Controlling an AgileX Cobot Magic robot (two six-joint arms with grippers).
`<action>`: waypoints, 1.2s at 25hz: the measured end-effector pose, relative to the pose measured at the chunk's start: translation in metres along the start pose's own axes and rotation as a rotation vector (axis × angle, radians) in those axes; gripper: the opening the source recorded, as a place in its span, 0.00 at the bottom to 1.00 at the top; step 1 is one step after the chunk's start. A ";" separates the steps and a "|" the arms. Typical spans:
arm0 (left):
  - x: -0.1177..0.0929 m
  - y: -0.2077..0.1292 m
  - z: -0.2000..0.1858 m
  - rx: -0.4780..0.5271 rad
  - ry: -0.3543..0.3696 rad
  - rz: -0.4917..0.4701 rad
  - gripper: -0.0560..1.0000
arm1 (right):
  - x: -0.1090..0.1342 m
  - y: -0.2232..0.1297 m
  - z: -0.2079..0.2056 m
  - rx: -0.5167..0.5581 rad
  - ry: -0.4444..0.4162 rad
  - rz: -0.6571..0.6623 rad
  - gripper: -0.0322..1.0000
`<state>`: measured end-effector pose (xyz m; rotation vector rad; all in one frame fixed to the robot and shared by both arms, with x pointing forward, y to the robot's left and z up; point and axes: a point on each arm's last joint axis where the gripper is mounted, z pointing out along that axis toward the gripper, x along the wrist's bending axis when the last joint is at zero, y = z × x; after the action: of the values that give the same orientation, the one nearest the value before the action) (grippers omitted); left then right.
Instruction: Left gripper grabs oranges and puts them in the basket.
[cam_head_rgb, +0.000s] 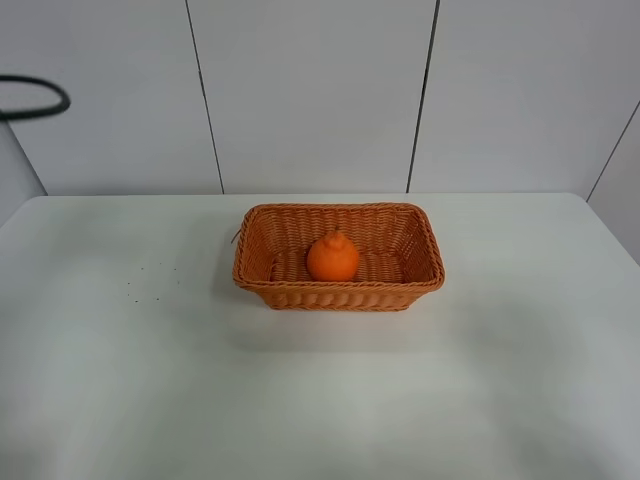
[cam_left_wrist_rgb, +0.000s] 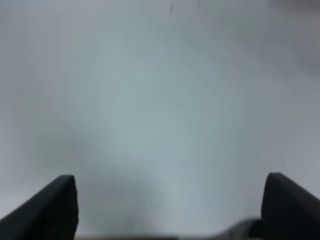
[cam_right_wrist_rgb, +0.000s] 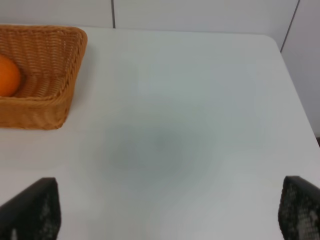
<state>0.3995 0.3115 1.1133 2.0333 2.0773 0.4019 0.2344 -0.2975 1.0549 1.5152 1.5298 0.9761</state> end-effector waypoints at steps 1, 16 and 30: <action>0.000 -0.014 0.000 -0.007 0.003 -0.005 0.86 | 0.000 0.000 0.000 0.000 0.000 0.000 0.70; -0.005 -0.153 0.024 -0.386 0.013 -0.025 0.86 | 0.000 0.000 0.000 0.000 0.000 0.000 0.70; -0.005 -0.182 0.011 -0.612 0.021 -0.033 0.86 | 0.000 0.000 0.000 0.000 0.000 0.000 0.70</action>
<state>0.2321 0.3050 1.0416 1.6266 1.7045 0.9215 0.2344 -0.2975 1.0549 1.5152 1.5298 0.9761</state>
